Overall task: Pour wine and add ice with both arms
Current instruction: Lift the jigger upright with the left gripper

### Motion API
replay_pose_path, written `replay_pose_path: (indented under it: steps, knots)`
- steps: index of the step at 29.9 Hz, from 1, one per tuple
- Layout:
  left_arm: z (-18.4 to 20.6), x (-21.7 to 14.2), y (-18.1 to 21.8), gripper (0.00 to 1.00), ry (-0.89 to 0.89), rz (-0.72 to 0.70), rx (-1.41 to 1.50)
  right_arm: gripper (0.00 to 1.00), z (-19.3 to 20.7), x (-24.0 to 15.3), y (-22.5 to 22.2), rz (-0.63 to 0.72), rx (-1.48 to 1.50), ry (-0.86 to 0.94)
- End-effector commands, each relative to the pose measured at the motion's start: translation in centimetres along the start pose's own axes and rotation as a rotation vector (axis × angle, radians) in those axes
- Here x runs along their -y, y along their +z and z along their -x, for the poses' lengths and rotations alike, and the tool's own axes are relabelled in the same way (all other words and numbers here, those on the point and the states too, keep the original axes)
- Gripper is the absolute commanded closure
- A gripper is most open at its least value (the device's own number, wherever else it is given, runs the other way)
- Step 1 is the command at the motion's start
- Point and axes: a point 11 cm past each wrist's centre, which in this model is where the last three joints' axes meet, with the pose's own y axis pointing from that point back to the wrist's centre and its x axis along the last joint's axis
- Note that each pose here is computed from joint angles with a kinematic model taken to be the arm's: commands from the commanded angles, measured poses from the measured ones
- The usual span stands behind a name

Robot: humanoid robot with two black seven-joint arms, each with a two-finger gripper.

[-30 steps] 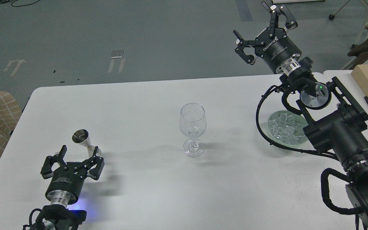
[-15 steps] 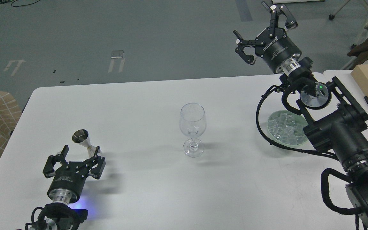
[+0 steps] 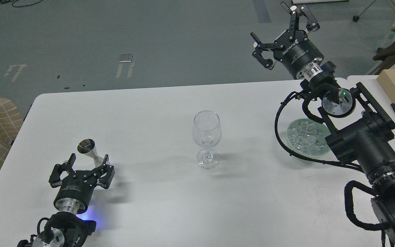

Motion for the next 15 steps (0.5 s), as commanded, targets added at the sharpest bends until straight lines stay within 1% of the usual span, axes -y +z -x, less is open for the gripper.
replay_pose_path:
  steps: [1,3,4,11,12,13,15]
  knots:
    - [0.26,0.28,0.0,0.06,-0.002,0.002,-0.001,0.0,-0.08,-0.06,0.05,0.0,0.001,0.002]
    - [0.26,0.32,0.0,0.08,-0.002,0.002,-0.001,0.0,-0.08,-0.06,0.05,0.0,0.001,0.002]
    - [0.38,0.33,0.01,0.11,-0.01,0.004,0.001,0.0,-0.08,-0.06,0.05,0.0,0.001,0.002]
    - [0.74,0.69,-0.07,0.14,-0.021,-0.001,-0.001,0.0,-0.1,-0.06,0.05,0.0,0.001,0.004]
    - [0.74,0.69,-0.06,0.19,-0.021,0.001,-0.001,0.0,-0.1,-0.06,0.05,0.0,0.001,0.004]
    - [0.73,0.7,-0.1,0.22,-0.02,0.001,0.003,0.0,-0.04,-0.02,0.01,0.0,0.0,0.003]
    - [0.7,0.7,-0.1,0.23,-0.017,0.001,0.002,0.0,-0.04,-0.02,0.01,0.0,0.0,0.003]
